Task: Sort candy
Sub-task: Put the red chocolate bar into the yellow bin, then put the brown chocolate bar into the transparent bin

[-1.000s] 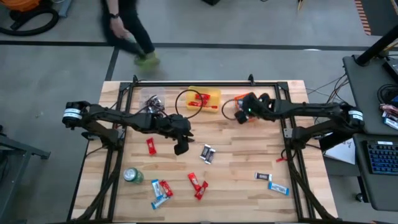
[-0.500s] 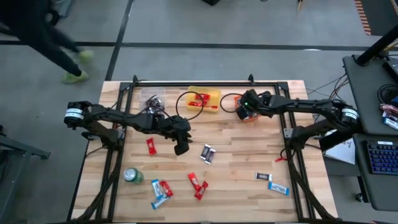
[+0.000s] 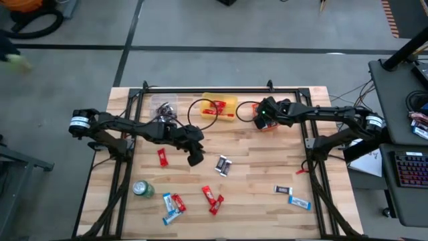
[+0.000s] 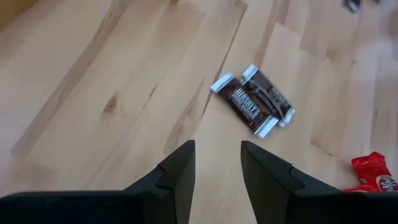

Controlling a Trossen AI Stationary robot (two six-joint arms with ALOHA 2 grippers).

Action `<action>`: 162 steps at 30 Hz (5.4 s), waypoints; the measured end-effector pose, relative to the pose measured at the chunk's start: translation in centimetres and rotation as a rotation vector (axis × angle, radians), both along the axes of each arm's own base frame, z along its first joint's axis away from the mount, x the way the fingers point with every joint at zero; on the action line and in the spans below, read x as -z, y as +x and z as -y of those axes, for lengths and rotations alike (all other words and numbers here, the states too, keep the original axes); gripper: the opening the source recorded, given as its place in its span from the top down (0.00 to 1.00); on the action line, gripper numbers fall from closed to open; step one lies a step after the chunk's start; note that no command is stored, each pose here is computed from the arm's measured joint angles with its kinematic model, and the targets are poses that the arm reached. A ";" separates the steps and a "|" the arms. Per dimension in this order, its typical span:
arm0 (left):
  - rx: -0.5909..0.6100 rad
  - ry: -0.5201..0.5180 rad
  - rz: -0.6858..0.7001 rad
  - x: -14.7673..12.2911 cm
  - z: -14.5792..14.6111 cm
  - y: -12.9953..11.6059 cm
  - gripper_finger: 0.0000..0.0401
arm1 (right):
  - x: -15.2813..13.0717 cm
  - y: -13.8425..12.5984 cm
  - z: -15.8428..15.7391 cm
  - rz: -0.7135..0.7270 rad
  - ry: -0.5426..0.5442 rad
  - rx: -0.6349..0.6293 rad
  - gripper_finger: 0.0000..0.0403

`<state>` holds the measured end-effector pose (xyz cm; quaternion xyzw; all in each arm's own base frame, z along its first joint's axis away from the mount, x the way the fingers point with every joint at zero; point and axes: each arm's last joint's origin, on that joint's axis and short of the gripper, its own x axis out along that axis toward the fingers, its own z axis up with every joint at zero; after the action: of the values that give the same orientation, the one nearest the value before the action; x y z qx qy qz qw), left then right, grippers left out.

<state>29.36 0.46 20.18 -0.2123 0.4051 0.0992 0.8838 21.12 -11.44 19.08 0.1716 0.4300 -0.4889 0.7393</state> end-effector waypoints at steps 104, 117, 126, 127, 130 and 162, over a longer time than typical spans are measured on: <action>0.278 0.663 -0.199 -4.5 -14.3 10.3 1.00 | -0.3 0.8 -1.1 0.083 0.074 -0.084 0.50; 0.426 0.590 -0.345 -0.8 -20.0 13.8 1.00 | -0.3 0.8 -1.1 0.083 0.074 -0.084 0.50; 0.418 0.591 -0.357 -0.3 -21.4 13.6 0.99 | -0.3 0.8 -1.1 0.086 0.078 -0.083 0.50; 0.417 0.589 -0.360 -0.3 -21.5 13.5 0.98 | -0.3 0.8 -1.1 0.086 0.078 -0.083 0.50; 0.417 0.584 -0.366 -0.1 -21.6 13.4 0.91 | -0.3 0.8 -1.1 0.087 0.078 -0.083 0.50; 0.420 0.362 0.044 -13.4 -7.9 3.9 0.73 | -4.6 1.0 -10.2 0.245 0.141 -0.780 0.50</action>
<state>33.29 8.35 33.59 0.0355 0.3968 -0.0201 0.9170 22.12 -1.20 23.70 0.1028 0.4042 -0.1174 0.9013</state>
